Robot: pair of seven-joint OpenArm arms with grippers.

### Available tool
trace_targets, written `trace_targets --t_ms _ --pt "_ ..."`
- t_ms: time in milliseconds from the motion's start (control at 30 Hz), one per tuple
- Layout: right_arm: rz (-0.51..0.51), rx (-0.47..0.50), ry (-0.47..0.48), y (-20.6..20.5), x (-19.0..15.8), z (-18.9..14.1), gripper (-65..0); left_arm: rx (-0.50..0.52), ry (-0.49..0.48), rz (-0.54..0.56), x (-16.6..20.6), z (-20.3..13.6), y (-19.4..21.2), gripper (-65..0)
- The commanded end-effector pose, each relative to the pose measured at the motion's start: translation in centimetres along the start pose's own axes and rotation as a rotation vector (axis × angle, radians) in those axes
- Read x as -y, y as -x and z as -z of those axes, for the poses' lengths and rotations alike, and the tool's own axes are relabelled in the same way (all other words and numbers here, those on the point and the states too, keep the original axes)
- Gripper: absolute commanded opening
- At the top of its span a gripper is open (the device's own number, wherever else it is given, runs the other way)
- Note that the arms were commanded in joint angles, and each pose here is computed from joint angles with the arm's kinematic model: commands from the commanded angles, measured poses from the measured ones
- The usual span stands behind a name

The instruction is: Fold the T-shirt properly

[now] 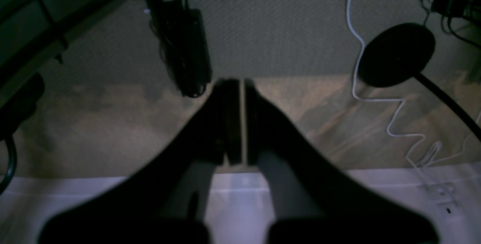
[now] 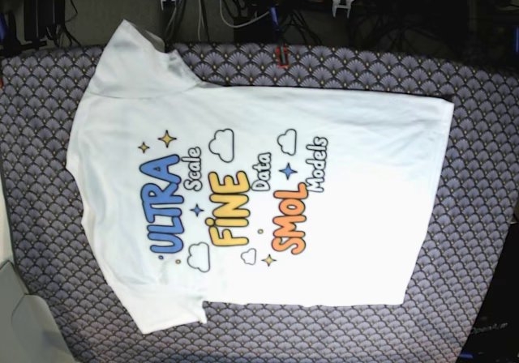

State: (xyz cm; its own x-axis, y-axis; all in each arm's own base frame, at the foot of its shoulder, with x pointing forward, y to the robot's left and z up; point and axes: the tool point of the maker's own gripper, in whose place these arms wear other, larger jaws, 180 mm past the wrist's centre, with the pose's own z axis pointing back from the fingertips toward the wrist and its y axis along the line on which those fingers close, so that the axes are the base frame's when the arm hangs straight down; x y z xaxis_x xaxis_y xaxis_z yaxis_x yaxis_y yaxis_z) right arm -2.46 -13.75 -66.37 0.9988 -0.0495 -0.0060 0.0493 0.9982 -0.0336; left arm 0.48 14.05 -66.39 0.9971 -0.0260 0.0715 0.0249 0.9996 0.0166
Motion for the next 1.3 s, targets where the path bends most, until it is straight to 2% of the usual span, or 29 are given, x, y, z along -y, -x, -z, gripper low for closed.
trace_targets --t_ms 0,1033,1100,1200,1267 --pt "-0.007 -0.004 -0.012 0.3 -0.2 0.0 -65.0 0.000 -0.004 0.003 -0.2 0.0 0.1 -64.7" --pt "-0.007 0.002 -0.012 0.2 -0.2 0.0 -65.0 0.003 -0.007 0.002 -0.4 0.0 0.0 -64.7" --pt "-0.007 0.003 -0.012 0.2 -0.2 0.0 -65.0 -0.005 -0.009 0.003 -0.6 -0.1 1.0 -64.7" --pt "-0.009 -0.008 0.001 1.1 0.7 -0.1 -65.0 0.018 -0.007 0.005 -0.5 -0.3 1.2 -64.7" --pt "-0.010 0.022 0.004 0.9 0.9 -0.2 -65.0 0.036 -0.004 0.007 -0.4 -0.7 1.7 -64.7"
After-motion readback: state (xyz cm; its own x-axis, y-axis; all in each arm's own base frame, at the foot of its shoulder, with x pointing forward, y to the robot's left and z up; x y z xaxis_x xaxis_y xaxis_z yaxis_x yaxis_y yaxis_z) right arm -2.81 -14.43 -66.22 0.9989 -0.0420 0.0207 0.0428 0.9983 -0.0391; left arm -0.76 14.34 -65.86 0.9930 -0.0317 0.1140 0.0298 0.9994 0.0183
